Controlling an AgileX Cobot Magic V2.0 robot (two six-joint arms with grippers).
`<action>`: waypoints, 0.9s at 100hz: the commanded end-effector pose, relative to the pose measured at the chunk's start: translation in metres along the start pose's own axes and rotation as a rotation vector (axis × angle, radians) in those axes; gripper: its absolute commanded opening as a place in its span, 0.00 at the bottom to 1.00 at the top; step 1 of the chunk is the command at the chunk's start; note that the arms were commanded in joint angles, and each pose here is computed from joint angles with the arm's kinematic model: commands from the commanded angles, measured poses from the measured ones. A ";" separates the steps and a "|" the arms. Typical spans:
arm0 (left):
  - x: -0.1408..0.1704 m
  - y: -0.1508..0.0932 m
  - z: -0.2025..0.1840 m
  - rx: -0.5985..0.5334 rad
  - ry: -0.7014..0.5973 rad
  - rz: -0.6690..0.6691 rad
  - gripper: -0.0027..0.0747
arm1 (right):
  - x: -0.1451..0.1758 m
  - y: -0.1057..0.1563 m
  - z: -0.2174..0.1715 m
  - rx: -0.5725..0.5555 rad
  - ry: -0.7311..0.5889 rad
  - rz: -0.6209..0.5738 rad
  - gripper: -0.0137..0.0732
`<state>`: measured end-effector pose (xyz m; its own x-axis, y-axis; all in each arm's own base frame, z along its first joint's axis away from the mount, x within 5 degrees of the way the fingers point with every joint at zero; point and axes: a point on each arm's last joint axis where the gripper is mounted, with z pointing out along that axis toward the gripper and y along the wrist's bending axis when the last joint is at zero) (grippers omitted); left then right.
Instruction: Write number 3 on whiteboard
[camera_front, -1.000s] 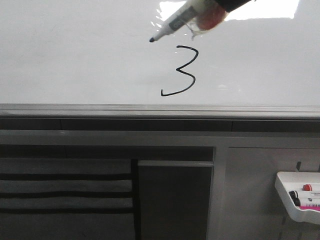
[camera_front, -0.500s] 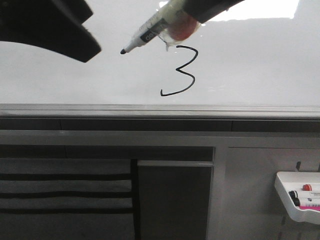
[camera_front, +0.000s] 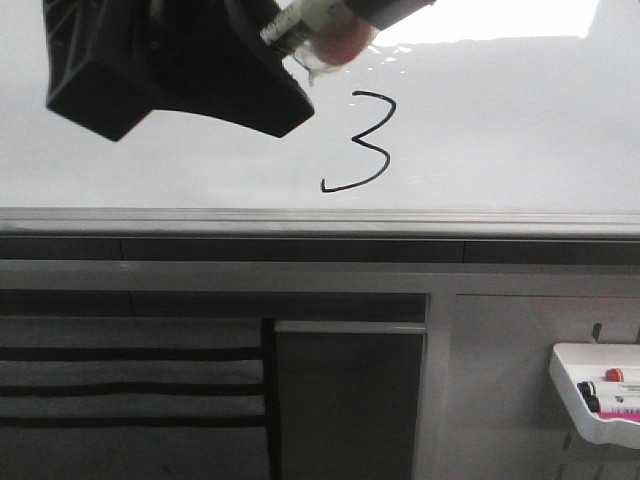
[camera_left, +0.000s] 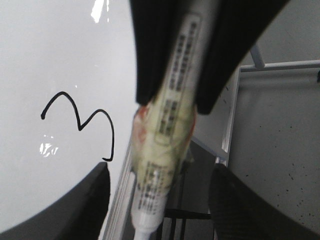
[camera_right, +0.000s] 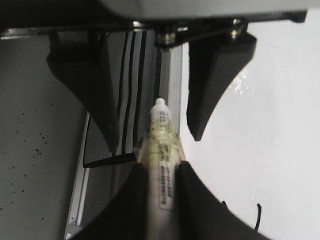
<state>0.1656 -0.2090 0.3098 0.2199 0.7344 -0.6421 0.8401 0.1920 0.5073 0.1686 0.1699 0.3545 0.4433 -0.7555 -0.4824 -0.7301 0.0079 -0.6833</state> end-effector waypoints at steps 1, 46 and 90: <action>-0.019 0.009 -0.012 -0.068 -0.107 0.000 0.55 | -0.008 -0.013 -0.009 0.105 -0.048 -0.011 0.08; -0.019 0.009 -0.012 -0.073 -0.109 0.008 0.11 | -0.007 -0.011 -0.009 0.084 -0.042 -0.009 0.08; -0.019 0.009 -0.012 -0.072 -0.108 0.008 0.01 | -0.006 -0.007 -0.009 0.046 -0.032 0.001 0.09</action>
<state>0.1643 -0.2101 0.3098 0.2611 0.7432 -0.6161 0.8278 0.1559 0.5389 0.1675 0.1696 0.3525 0.4435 -0.7597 -0.4755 -0.7399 -0.0109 -0.6726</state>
